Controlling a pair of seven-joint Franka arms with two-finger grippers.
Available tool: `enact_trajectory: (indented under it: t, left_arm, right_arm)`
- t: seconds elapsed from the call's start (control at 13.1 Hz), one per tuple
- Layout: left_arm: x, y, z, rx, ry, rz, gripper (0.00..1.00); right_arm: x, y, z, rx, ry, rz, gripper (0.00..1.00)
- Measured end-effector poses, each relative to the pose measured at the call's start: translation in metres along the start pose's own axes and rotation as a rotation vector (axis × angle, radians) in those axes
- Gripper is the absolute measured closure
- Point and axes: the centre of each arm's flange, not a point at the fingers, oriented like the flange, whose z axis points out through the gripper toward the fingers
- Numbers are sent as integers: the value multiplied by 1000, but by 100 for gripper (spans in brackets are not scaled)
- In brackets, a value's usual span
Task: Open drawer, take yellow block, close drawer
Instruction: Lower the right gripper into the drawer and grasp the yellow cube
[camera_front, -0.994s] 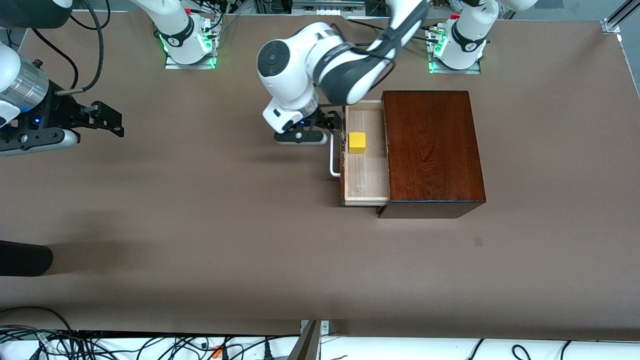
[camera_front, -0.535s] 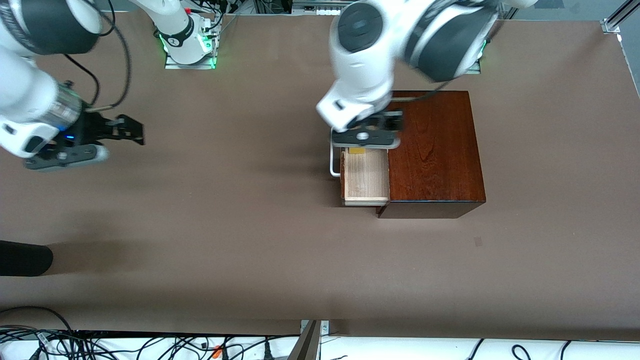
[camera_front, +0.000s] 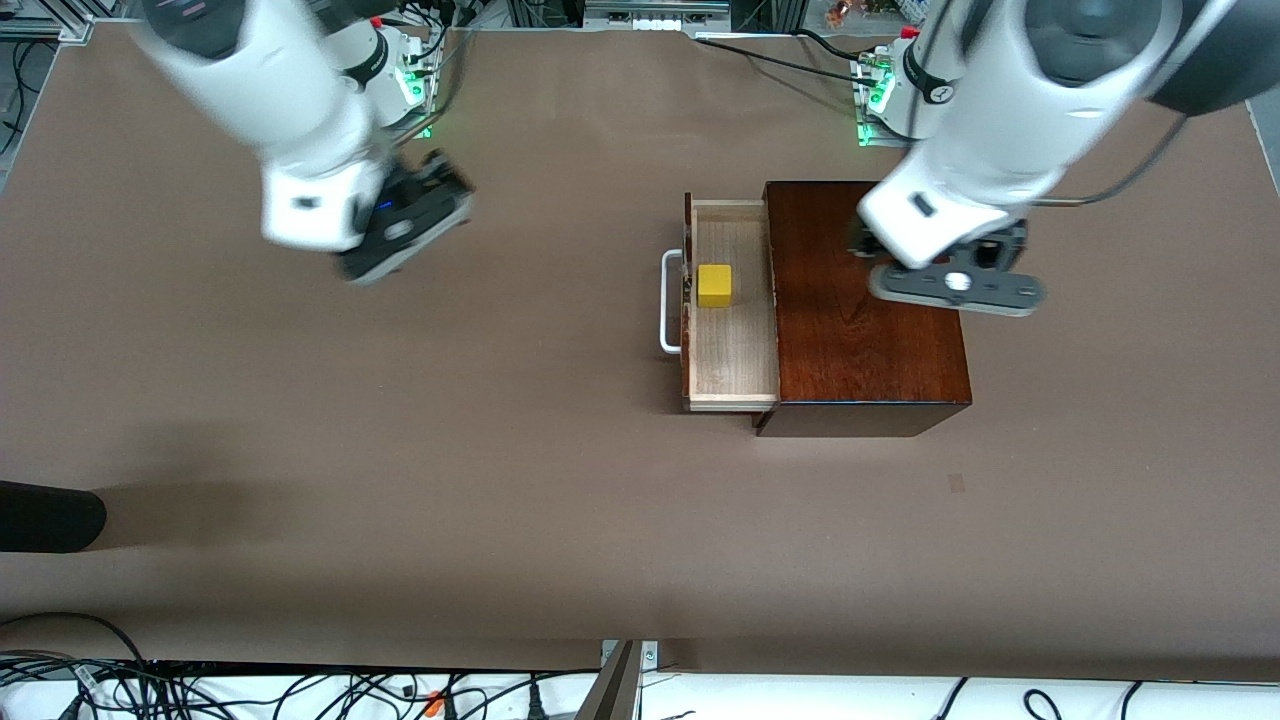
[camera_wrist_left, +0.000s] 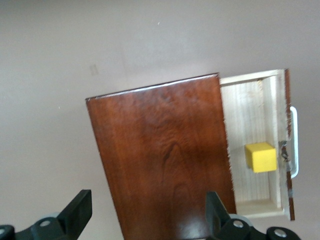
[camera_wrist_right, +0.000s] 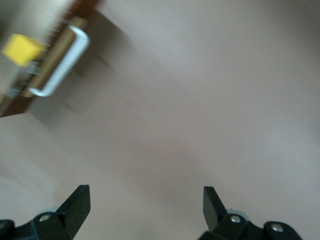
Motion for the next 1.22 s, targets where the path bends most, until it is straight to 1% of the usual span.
enact_trajectory:
  t: [0.15, 0.23, 0.38, 0.46, 0.61, 0.76, 0.99, 1.22]
  left_arm:
    - [-11, -39, 8, -28, 8, -4, 0]
    - [-17, -54, 12, -31, 21, 7, 0]
    - [-30, -82, 18, -29, 59, 24, 0]
    - [-36, -96, 23, -29, 81, 36, 0]
    - [-48, -123, 33, -28, 99, 44, 0]
    - [-54, -135, 36, -29, 94, 34, 0]
    - [-55, -135, 36, -29, 89, 35, 0]
    - [-55, -137, 36, -29, 89, 31, 0]
  right_arm:
    - [33, -65, 22, -12, 75, -147, 0]
    - [50, -95, 41, -13, 104, -206, 0]
    - [83, -139, 80, -18, 131, -321, 0]
    - [100, -154, 95, -33, 139, -382, 0]
    - [127, -172, 121, -54, 148, -489, 0]
    - [142, -181, 147, -61, 147, -554, 0]
    - [146, -198, 187, -78, 109, -600, 0]
    - [145, -215, 210, -96, 76, -638, 0]
